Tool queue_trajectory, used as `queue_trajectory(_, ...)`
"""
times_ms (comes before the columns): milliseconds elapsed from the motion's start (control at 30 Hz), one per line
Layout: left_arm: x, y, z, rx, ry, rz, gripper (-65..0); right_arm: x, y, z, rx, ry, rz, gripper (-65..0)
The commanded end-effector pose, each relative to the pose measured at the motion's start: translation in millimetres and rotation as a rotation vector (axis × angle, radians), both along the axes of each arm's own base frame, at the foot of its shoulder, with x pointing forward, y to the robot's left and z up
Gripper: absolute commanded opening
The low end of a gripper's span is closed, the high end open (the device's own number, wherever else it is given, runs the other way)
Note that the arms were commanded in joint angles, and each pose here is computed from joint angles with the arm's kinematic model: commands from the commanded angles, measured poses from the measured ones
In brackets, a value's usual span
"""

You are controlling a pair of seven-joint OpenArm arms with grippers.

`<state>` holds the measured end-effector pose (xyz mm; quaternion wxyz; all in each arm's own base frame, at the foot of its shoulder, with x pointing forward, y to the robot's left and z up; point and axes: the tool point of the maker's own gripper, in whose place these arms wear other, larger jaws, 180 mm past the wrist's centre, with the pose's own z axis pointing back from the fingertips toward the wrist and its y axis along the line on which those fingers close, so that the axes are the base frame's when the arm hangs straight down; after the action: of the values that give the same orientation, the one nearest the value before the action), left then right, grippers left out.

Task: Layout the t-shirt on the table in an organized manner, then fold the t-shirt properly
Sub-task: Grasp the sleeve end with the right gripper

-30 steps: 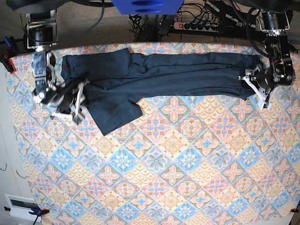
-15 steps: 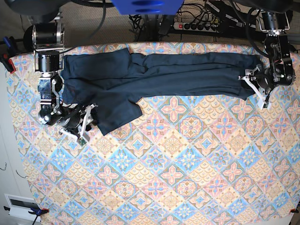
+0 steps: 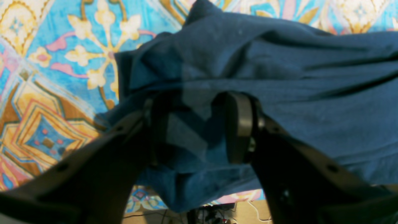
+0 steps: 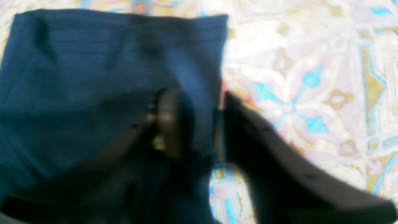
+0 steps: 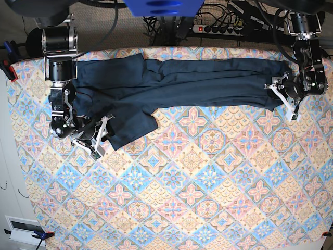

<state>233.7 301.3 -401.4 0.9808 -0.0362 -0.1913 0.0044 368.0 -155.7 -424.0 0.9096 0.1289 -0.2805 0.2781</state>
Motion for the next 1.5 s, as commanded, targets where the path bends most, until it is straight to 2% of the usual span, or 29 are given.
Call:
queue_trajectory(0,9,8,12,0.022,-0.033,-0.005,-38.2,13,4,17,0.015,-0.052,0.015,-56.9)
queue_trajectory(33,9,8,12,0.022,-0.033,-0.005,-38.2,13,3,17,0.011,-0.054,0.018,-60.1)
queue_trajectory(133,9,8,12,0.022,-0.033,-0.005,-38.2,22,9,41,0.012,-0.128,0.037,-61.1)
queue_trajectory(300,10,8,12,0.022,-0.036,-0.005,-38.2,-10,7,68,0.059,-0.189,0.012,-61.1)
queue_trajectory(400,9,8,12,0.022,-0.035,-0.004,-38.2,-32,-4,82,0.021,-0.211,0.0,-61.1)
queue_trajectory(500,9,8,12,0.022,-0.035,-0.004,-38.2,-50,1,91,-0.006,-0.234,0.025,-61.1)
queue_trajectory(633,9,7,11,0.02,-0.034,-0.005,-38.2,-52,1,93,-0.007,-0.245,0.024,-60.6)
queue_trajectory(867,9,7,11,0.019,-0.035,-0.005,-37.6,-7,-31,82,-0.08,-0.227,-0.053,-47.1)
queue_trajectory(1133,9,7,11,0.019,-0.035,-0.005,-37.6,16,-41,68,-0.039,-0.177,-0.102,-44.0)
queue_trajectory(1333,9,7,11,0.019,-0.035,-0.005,-37.6,18,-41,63,-0.015,-0.173,-0.113,-30.1)
queue_trajectory(1467,9,7,11,0.019,-0.035,-0.005,-37.7,17,-41,54,0.004,-0.158,-0.124,-29.4)
